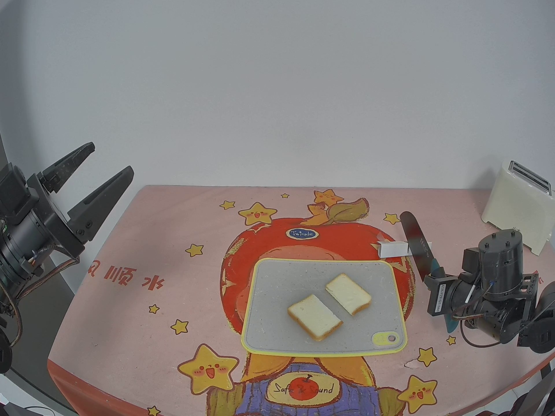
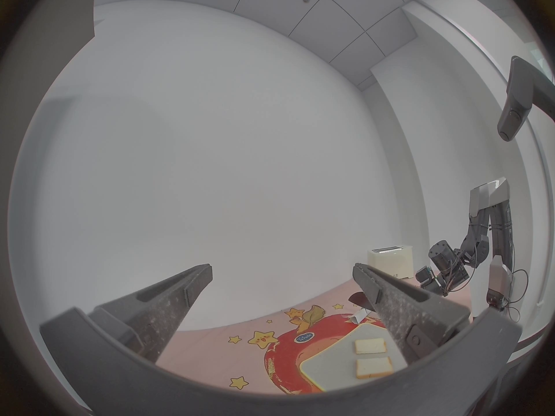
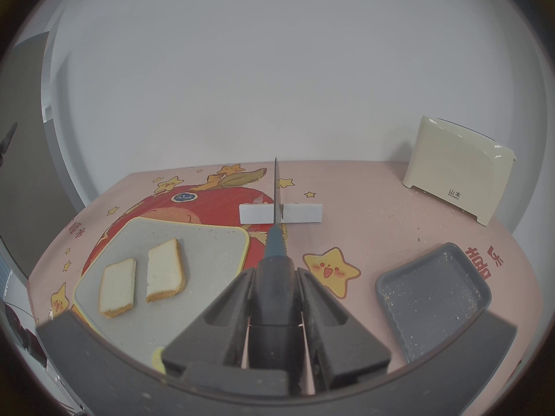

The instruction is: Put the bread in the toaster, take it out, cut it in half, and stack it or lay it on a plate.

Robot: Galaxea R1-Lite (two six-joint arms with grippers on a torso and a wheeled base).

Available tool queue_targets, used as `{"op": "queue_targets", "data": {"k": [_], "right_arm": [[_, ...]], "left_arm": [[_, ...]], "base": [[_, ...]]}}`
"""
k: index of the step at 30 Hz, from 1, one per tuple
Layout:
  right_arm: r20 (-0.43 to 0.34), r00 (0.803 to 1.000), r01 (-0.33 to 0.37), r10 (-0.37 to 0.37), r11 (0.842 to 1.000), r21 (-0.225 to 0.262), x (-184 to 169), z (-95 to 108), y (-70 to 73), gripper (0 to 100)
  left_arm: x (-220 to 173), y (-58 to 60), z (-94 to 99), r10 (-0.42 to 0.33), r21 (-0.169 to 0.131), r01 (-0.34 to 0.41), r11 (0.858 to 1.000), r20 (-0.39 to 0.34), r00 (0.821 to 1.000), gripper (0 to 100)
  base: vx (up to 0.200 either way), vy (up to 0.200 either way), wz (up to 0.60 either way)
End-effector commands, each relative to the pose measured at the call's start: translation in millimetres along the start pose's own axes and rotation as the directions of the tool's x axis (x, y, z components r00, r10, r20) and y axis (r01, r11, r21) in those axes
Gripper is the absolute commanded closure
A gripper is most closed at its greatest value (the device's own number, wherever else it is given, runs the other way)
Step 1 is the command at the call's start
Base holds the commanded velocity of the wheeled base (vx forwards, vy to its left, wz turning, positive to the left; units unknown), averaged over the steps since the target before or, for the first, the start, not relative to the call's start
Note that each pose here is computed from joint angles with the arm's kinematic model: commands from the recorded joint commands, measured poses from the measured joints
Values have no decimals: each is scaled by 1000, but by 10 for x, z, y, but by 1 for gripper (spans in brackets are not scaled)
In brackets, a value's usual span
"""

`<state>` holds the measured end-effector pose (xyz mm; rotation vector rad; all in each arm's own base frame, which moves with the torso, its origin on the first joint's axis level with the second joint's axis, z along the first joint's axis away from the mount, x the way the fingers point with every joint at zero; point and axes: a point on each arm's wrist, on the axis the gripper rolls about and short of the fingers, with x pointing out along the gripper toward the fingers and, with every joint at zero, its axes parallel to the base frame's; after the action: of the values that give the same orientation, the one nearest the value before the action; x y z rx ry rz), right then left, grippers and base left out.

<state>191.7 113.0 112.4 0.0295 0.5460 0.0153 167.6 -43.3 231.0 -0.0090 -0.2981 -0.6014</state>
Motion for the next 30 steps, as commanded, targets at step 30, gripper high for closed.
{"op": "queue_targets", "data": {"k": [30], "right_arm": [[-16,1000,11,-11,1000,-6,33,-32,-6,100]], "left_arm": [[-1101,-313,74,240,57,-239,969,-16,971,0]], "base": [[0,0,0]]}}
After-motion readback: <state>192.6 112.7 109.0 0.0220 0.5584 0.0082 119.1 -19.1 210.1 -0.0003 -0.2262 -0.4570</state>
